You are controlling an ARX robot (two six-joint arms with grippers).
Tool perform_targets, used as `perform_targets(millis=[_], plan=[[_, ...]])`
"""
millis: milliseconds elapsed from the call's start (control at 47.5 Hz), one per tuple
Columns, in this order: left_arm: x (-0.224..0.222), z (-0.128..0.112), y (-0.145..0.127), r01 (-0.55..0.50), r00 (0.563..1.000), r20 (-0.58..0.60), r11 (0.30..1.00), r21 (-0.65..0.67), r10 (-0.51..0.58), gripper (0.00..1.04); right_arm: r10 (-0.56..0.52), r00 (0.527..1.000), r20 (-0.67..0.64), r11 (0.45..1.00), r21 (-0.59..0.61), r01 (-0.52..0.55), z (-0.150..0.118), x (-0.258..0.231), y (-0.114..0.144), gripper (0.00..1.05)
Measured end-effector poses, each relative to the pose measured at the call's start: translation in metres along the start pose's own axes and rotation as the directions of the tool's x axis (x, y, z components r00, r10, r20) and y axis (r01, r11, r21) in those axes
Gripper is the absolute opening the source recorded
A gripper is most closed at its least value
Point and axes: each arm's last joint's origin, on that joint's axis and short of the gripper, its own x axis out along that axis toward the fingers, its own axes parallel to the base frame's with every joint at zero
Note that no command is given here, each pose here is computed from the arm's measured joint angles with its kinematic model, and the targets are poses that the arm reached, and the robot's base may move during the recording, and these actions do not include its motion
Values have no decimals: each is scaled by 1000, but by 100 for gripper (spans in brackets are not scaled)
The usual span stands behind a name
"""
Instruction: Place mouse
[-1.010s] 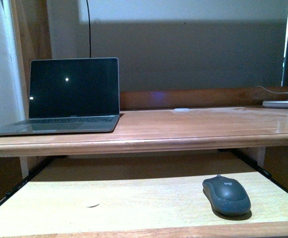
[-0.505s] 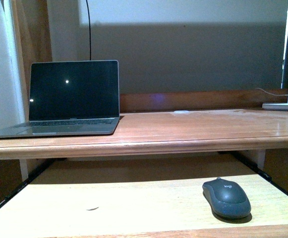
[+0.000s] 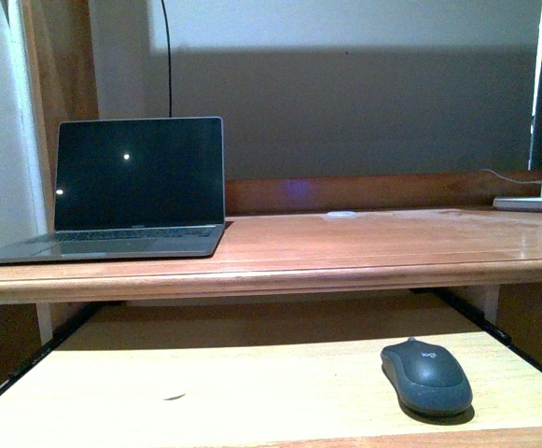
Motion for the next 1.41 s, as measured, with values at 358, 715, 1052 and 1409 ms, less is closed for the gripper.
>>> perform_targets(millis=[358, 715, 1052, 1409], plan=[[0, 0, 0, -1, 1000, 0, 1000, 0, 1, 47, -190, 979, -77, 980, 45, 193, -4, 2, 1, 97], [0, 0, 0, 0, 1000, 1, 1000, 2, 0, 97, -148, 987, 60, 981, 134, 139, 61, 44, 24, 97], [0, 0, 0, 0, 1000, 1, 1000, 2, 0, 97, 74, 997, 12, 995, 61, -75, 76, 109, 106, 97], [0, 0, 0, 0, 1000, 1, 1000, 2, 0, 97, 222, 968, -114, 958, -162, -238, 52, 128, 172, 97]])
